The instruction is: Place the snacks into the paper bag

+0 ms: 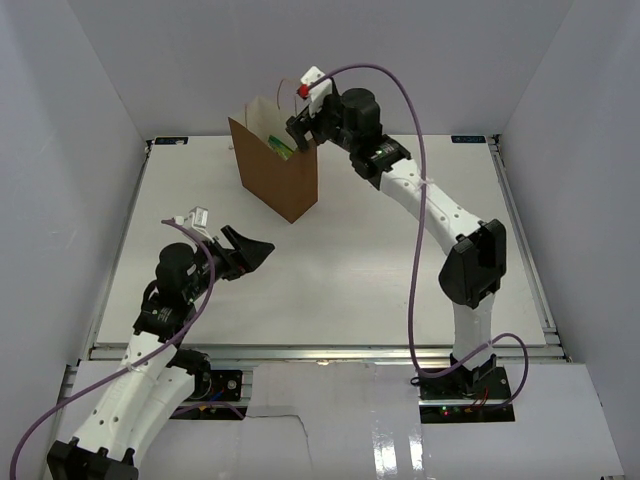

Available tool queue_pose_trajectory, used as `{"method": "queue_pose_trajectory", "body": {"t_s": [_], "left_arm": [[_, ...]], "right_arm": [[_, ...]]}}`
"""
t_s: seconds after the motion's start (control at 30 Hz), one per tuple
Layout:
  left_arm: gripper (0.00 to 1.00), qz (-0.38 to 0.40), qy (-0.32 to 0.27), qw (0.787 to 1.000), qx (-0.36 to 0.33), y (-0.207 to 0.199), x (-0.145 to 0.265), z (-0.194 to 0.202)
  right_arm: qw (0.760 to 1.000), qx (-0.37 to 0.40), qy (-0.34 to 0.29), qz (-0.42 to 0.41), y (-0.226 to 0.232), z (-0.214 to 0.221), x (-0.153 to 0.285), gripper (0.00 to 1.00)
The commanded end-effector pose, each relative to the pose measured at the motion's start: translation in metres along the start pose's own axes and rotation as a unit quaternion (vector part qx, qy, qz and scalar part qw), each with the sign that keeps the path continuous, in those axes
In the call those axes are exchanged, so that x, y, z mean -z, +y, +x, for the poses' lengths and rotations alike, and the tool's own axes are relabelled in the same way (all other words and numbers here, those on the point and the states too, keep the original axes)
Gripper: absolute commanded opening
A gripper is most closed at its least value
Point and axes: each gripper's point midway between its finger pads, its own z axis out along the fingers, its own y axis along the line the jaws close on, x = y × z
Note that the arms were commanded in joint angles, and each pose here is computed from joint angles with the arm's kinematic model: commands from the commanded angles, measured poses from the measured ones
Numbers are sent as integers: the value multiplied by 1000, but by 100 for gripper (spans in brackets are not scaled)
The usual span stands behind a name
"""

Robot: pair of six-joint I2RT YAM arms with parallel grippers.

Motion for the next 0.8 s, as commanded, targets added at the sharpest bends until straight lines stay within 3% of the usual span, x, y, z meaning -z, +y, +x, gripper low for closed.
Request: {"method": "queue_pose_trajectory", "body": {"t_s": [0.0, 0.13, 0.17, 0.23, 0.27, 0.3, 0.37, 0.47, 0.77], "left_arm": [[98, -8, -5, 999, -35, -4, 4, -9], [98, -23, -7, 997, -74, -4, 8, -17], [98, -27, -9, 996, -86, -4, 9, -20], [98, -28, -12, 995, -99, -5, 9, -24], [98, -29, -17, 994, -108, -5, 8, -27], [98, -35, -21, 993, -112, -4, 7, -31], [98, -34, -26, 992, -121, -6, 4, -36], [98, -33, -26, 990, -136, -7, -4, -42], [98, -22, -28, 988, -147, -13, -16, -50]], "right_arm": [[998, -64, -8, -3, -30, -36, 56, 90], [993, -110, 45, -2, -36, 3, 125, 90], [988, -125, 89, 9, -39, 44, 141, 90], [984, -134, 110, 34, -48, 57, 177, 90], [976, -153, 145, 58, -57, 92, 197, 90], [973, -165, 141, 78, -63, 90, 217, 90], [955, -197, 187, 118, -74, 132, 253, 90], [933, -223, 227, 166, -74, 159, 299, 90], [912, -226, 229, 256, -61, 166, 370, 90]]}}
